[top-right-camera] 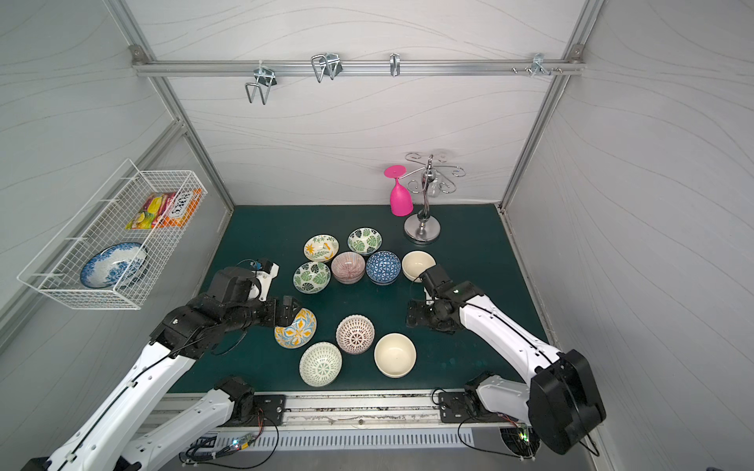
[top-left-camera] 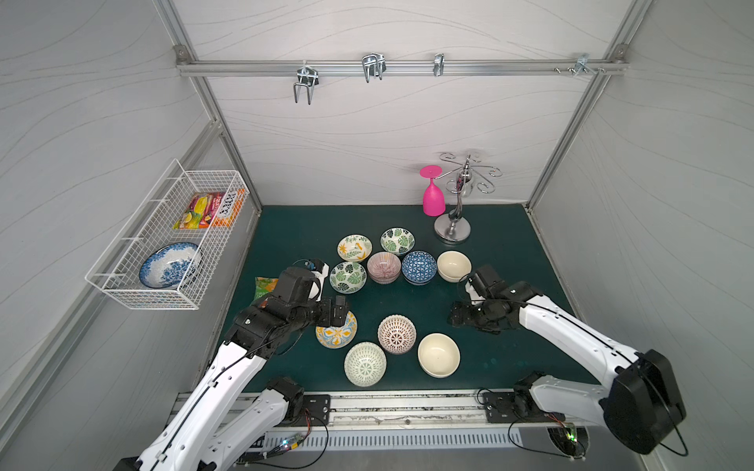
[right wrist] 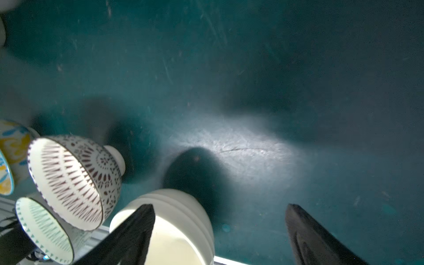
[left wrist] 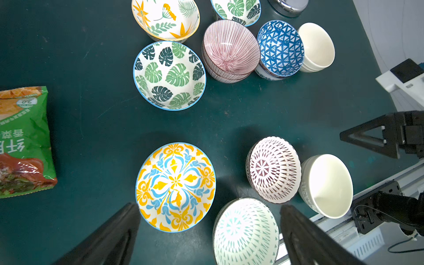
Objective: Stack the bowls
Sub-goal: Pick up the bowl from the center of the board.
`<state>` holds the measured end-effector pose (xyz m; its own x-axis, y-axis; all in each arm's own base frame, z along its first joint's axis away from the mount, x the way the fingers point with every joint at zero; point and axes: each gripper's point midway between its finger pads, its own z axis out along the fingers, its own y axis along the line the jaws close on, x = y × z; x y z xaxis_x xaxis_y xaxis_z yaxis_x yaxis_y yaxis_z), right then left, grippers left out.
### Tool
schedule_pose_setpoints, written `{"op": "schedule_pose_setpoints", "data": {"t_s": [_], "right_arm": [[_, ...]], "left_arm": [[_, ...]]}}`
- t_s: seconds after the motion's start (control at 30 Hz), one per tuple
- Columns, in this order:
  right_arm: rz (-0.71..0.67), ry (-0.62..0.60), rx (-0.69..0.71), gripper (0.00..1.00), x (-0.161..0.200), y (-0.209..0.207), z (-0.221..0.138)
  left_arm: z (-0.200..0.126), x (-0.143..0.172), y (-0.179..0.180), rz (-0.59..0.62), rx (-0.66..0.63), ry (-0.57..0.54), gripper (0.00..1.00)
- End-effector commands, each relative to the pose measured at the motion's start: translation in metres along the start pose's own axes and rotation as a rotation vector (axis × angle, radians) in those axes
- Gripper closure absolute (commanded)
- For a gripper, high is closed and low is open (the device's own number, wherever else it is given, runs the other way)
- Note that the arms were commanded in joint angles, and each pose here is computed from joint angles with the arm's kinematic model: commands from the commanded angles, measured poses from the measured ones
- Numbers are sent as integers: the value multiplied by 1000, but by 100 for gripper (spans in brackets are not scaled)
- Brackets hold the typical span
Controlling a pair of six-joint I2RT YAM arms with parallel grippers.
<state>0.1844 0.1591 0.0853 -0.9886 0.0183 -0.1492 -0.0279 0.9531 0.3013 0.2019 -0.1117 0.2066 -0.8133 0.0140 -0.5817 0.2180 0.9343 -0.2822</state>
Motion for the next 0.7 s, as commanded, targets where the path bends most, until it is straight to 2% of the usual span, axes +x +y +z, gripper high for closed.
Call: {"op": "schedule_pose_setpoints", "data": {"t_s": [0.0, 0.2, 0.37, 0.5, 0.67], "right_arm": [[4, 25, -18, 14, 12, 9, 2], [-68, 126, -84, 38, 35, 25, 16], [-114, 148, -19, 54, 42, 19, 23], [-119, 147, 16, 59, 43, 13, 25], [-132, 139, 40, 60, 42, 11, 26]], "left_arm": [[1, -8, -9, 24, 39, -19, 0], [1, -8, -8, 25, 37, -22, 0], [1, -7, -8, 25, 34, -20, 0], [1, -7, -7, 24, 31, -21, 0], [1, -7, -7, 26, 30, -22, 0]]}}
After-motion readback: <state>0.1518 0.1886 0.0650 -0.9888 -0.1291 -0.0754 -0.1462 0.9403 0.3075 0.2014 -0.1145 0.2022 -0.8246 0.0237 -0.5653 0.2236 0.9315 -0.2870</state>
